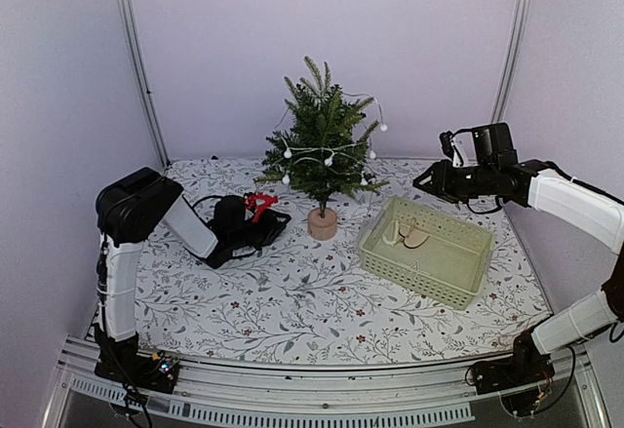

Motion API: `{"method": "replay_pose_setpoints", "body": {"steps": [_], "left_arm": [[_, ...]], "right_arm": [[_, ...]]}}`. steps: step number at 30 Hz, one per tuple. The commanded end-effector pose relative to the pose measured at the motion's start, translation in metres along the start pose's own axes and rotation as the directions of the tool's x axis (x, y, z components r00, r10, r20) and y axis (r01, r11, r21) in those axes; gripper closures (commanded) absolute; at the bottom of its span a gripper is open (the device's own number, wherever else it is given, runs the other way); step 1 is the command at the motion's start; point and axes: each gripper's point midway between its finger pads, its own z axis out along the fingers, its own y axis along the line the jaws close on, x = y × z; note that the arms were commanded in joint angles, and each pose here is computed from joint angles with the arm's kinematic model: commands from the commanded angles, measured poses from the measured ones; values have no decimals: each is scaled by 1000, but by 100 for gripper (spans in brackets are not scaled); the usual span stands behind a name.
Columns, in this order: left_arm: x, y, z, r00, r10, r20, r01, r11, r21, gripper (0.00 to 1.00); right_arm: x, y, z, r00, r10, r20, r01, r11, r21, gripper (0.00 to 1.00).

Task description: Decorate the small christmas tree

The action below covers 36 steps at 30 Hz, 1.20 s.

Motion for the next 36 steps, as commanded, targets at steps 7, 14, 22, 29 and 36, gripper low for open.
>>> {"method": "replay_pose_setpoints", "body": {"steps": [7,14,22,29,36], "left_arm": [[62,-50,-9,990,-138,11,136,984,118,64],[88,-55,0,983,-185,-10,185,974,132,60],[81,-36,13,971,-236,44,231,968,93,60],[69,-27,22,963,-259,79,253,964,83,60],[46,-2,14,938,-310,153,309,951,27,69]], "right_arm": [[-4,4,1,1000,-18,14,18,999,-28,65],[-3,5,-1,1000,-24,10,25,999,-33,65],[-3,5,-2,1000,-29,10,29,999,-29,65],[-2,4,-1,999,-33,4,34,999,-27,65],[-4,3,3,999,-33,0,33,999,-24,65]]}}
